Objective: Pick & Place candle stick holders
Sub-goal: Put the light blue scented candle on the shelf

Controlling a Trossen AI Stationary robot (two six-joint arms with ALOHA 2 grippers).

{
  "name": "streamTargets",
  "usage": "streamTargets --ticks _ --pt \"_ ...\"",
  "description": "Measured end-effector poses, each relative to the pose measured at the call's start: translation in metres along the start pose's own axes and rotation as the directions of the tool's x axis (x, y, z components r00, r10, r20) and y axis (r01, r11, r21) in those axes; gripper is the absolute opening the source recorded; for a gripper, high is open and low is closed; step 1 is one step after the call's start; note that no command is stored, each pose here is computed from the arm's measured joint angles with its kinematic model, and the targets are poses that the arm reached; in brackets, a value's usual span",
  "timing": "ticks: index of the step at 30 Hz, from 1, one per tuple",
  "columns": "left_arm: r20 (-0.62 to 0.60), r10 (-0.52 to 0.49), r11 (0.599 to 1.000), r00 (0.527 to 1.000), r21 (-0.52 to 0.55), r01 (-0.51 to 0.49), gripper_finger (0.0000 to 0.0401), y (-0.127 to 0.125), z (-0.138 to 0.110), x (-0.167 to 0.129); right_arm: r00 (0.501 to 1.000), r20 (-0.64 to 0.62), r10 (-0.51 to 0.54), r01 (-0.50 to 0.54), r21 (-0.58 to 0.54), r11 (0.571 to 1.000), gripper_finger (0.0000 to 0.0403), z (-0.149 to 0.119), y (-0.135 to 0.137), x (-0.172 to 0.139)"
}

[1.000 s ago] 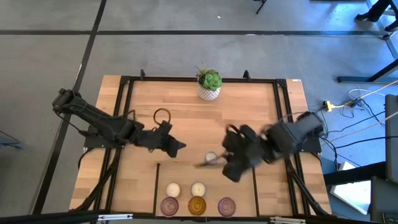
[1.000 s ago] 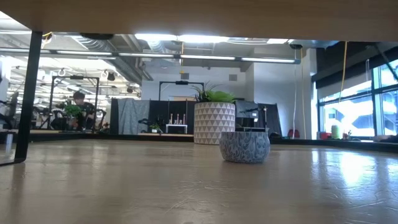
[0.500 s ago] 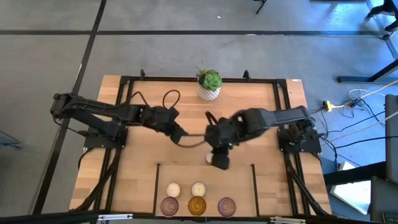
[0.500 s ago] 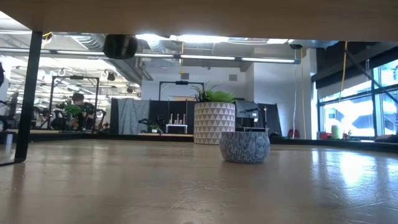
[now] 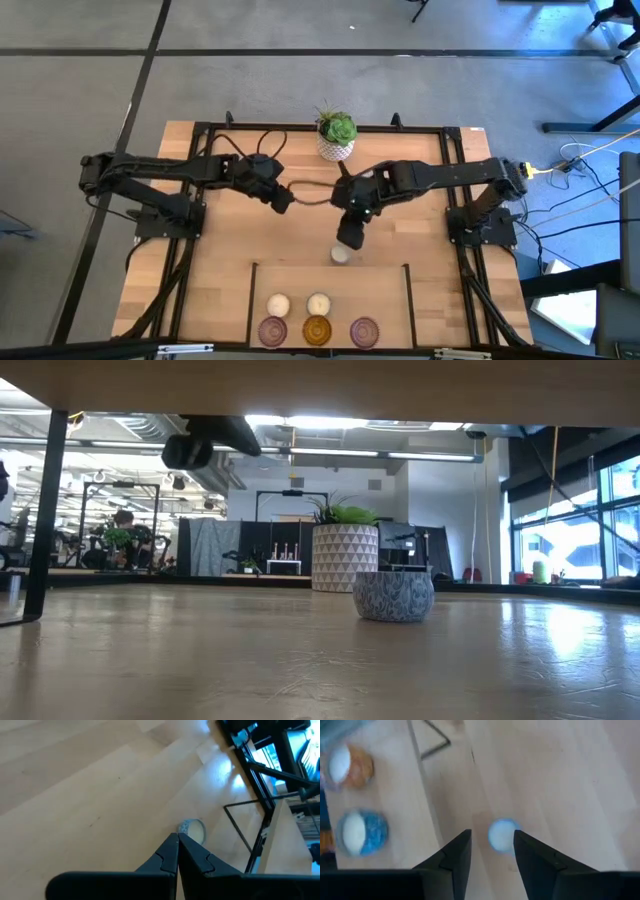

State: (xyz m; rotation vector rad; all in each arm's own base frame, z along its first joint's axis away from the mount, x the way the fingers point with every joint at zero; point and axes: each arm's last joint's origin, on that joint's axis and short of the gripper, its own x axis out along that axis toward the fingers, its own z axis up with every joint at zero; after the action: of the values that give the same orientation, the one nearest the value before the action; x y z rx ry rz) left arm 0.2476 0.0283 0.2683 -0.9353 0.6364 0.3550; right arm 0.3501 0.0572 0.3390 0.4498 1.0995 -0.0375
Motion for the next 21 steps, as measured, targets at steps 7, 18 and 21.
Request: streamTargets --ticks 7,18,21 --pt "-0.033 -0.009 1.0 0.999 0.011 0.01 0.0002 0.009 0.007 -0.001 0.996 0.038 0.084 -0.088 0.15 0.985 0.0151 -0.026 -0.044 0.024" --pt "-0.083 0.019 0.994 0.996 -0.103 -0.027 0.0002 0.046 0.014 0.005 0.991 -0.128 -0.03 0.055 0.198 0.979 0.0152 -0.048 -0.093 0.065" --pt "-0.089 0.017 0.995 0.996 -0.101 -0.026 0.0002 0.046 0.013 0.006 0.982 -0.178 -0.058 0.093 0.194 0.977 0.0152 -0.052 -0.096 0.084"
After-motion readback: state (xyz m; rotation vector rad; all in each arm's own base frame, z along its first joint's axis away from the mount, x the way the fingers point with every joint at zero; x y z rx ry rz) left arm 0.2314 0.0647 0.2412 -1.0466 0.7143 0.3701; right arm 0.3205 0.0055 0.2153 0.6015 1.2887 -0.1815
